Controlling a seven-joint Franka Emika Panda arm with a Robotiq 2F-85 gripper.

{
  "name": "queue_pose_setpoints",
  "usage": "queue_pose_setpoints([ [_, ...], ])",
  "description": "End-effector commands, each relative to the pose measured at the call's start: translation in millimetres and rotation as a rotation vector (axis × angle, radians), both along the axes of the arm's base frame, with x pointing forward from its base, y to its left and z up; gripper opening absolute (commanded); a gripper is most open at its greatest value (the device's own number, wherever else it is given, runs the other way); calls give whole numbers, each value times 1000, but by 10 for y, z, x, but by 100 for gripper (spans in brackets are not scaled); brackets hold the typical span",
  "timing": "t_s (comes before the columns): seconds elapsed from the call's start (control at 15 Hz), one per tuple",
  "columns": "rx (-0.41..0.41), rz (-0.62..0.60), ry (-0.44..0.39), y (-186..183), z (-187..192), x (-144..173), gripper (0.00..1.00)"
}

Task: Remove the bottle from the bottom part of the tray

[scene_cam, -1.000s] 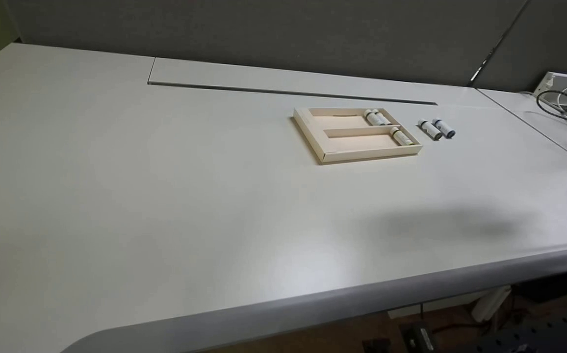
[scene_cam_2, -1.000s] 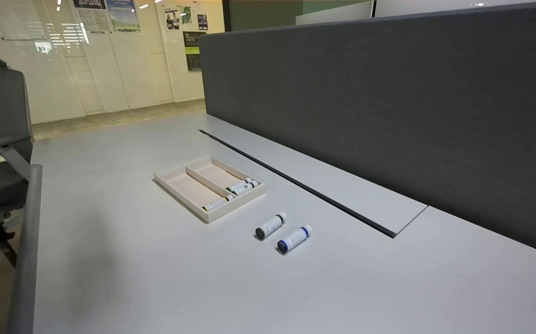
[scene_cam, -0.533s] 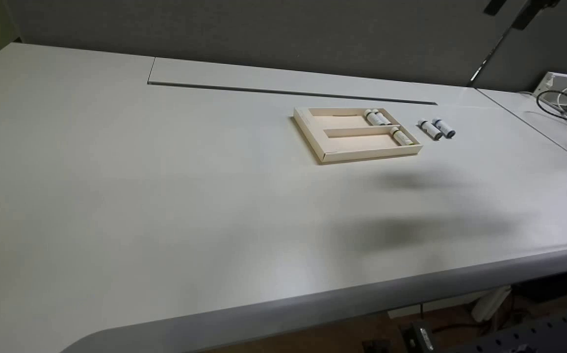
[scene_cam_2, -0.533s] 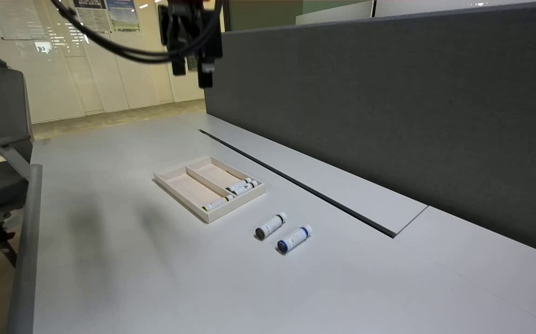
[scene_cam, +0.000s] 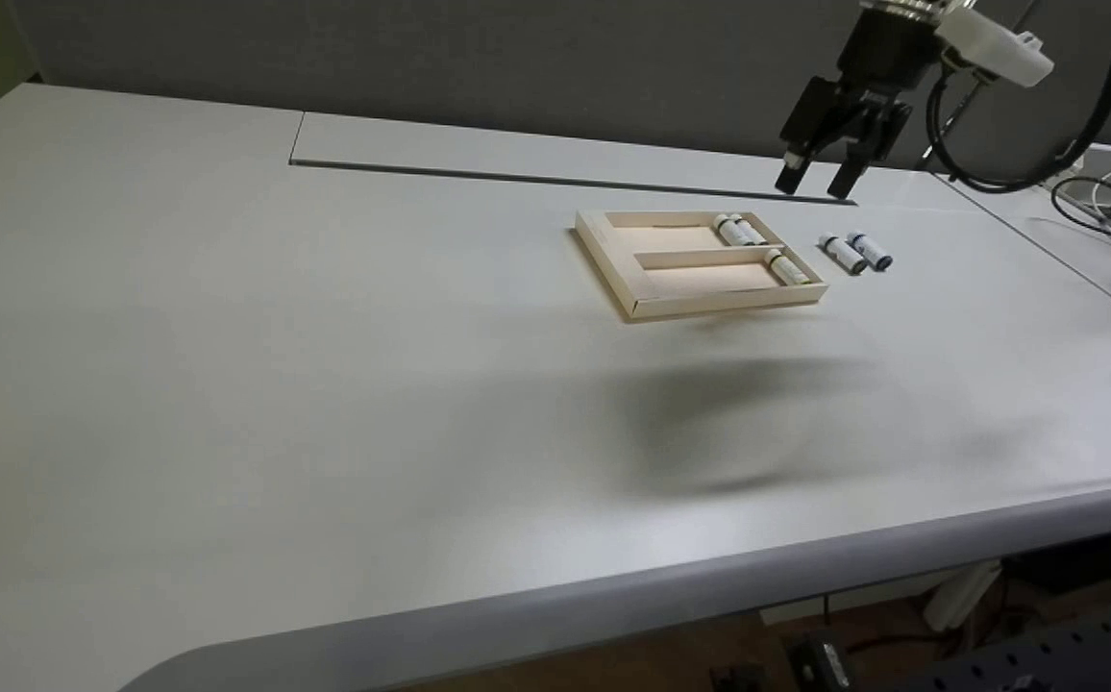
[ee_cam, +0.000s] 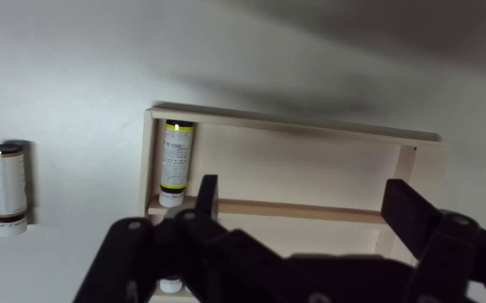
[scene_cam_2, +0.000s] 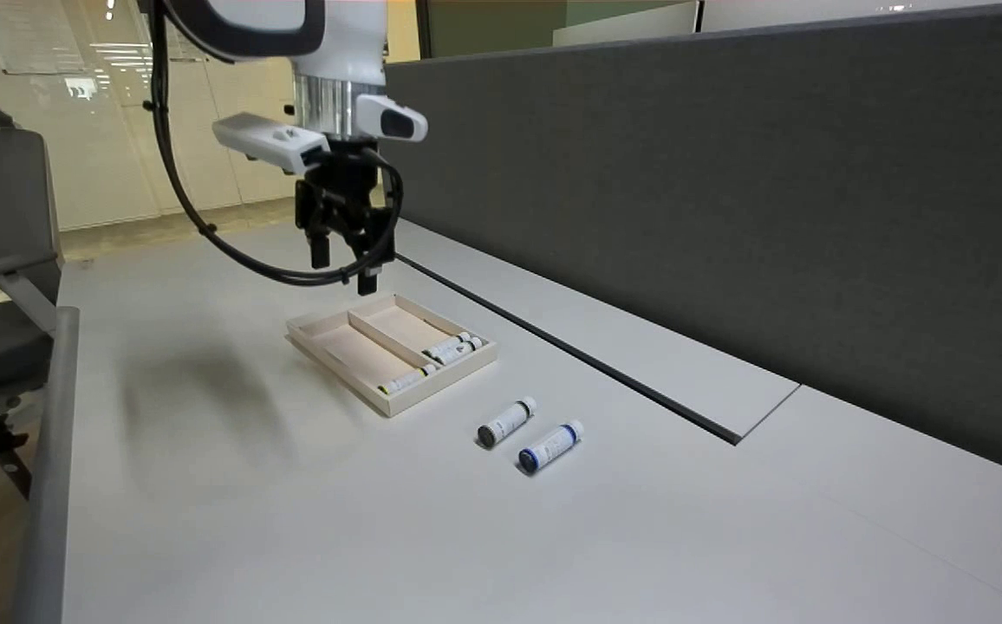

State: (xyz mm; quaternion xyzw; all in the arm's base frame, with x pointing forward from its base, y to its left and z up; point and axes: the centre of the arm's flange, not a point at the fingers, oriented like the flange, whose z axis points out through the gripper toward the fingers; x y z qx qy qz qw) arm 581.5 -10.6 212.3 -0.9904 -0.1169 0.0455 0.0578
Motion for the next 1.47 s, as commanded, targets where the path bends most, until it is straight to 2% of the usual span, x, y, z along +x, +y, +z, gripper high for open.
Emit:
queue_pose_setpoints([
  [0.0,-45,11,27,70,-363,55,100],
  [0.27,-102,35,14,-12,-722,58,100],
  [0.47,-126,44,5,-59,-852,81,100],
  [0.93,-154,41,1,-109,-1015,119,100],
  [1.4,-169,-48,17,-211,-1112,156,100],
])
